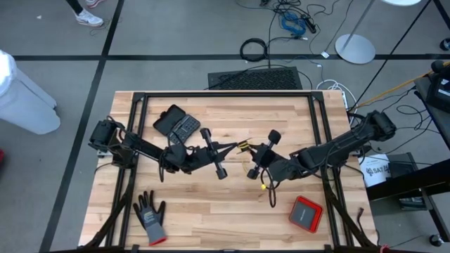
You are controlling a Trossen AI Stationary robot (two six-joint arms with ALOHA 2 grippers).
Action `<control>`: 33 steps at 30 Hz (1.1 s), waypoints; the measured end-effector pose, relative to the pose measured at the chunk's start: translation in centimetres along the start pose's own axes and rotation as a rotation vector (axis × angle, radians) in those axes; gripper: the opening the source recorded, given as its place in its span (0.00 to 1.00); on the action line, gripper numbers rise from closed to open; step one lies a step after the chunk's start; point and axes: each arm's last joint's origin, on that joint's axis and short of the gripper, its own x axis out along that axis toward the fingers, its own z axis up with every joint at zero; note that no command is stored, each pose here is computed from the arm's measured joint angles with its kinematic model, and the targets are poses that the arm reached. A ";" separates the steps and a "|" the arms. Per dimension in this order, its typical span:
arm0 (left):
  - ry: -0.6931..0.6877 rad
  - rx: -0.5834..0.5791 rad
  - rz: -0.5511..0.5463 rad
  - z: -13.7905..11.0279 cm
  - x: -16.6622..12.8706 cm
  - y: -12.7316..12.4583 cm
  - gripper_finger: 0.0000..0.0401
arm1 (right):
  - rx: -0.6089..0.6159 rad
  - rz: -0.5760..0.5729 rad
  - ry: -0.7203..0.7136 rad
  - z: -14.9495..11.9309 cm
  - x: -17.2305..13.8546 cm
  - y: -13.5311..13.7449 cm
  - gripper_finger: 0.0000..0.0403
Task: Coil cords
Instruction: Coil the yellow wire onto the spool
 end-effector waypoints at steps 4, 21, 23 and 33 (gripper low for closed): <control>0.011 -0.001 0.021 0.0 0.0 0.0 0.00 | 0.006 0.003 -0.009 0.1 0.0 0.0 0.00; -0.003 0.055 0.095 0.3 0.0 0.4 0.00 | 0.017 -0.012 -0.011 0.1 0.1 0.0 0.24; 0.000 0.055 0.102 0.3 0.0 0.4 0.00 | 0.015 -0.031 -0.012 0.1 0.1 -0.1 0.30; 0.023 0.112 0.161 0.4 -0.1 0.6 0.00 | -0.008 -0.098 0.046 -0.9 0.1 -0.4 0.43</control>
